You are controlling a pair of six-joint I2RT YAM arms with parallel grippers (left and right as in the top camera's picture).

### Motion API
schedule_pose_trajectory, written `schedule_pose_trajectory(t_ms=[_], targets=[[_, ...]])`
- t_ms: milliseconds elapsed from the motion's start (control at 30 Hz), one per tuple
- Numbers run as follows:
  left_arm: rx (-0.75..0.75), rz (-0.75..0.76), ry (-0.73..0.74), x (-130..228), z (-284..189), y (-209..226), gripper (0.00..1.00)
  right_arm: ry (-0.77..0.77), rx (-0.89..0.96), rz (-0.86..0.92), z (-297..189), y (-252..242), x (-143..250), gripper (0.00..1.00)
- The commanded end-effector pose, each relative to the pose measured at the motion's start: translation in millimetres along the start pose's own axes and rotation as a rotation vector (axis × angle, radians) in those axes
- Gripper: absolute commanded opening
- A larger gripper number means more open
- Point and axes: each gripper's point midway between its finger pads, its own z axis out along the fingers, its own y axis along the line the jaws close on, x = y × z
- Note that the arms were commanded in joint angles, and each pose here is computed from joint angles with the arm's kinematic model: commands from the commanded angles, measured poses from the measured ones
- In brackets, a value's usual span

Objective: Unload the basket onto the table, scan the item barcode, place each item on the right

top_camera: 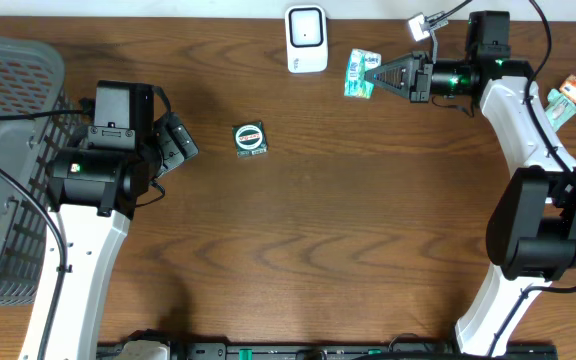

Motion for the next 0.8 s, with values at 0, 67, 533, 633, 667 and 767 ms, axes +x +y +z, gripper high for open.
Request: schedule_pose_trajectory(t_ms=[0, 67, 533, 633, 667, 767], targets=[[0.0, 0.004, -0.014, -4.5, -3.8, 0.6, 0.98, -0.016, -0.119, -0.05, 3.0, 22.6, -3.1, 0.01], [0.0, 0.004, -0.014, -4.5, -3.8, 0.6, 0.98, -0.008, -0.128, -0.051, 7.8, 24.6, -1.7, 0.01], [0.0, 0.004, -0.014, -4.5, -3.8, 0.6, 0.98, 0.138, 0.027, -0.045, 68.4, 8.9, 25.2, 0.01], [0.0, 0.004, -0.014, -4.5, -3.8, 0.6, 0.98, 0.162, 0.208, -0.024, 68.9, -19.9, 26.8, 0.01], [0.0, 0.004, -0.014, -4.5, -3.8, 0.6, 0.98, 0.172, 0.292, -0.009, 67.6, -32.2, 27.6, 0.01], [0.0, 0.004, -0.014, -4.5, -3.8, 0.6, 0.98, 0.261, 0.76, -0.037, 48.7, -88.0, 34.4, 0.01]])
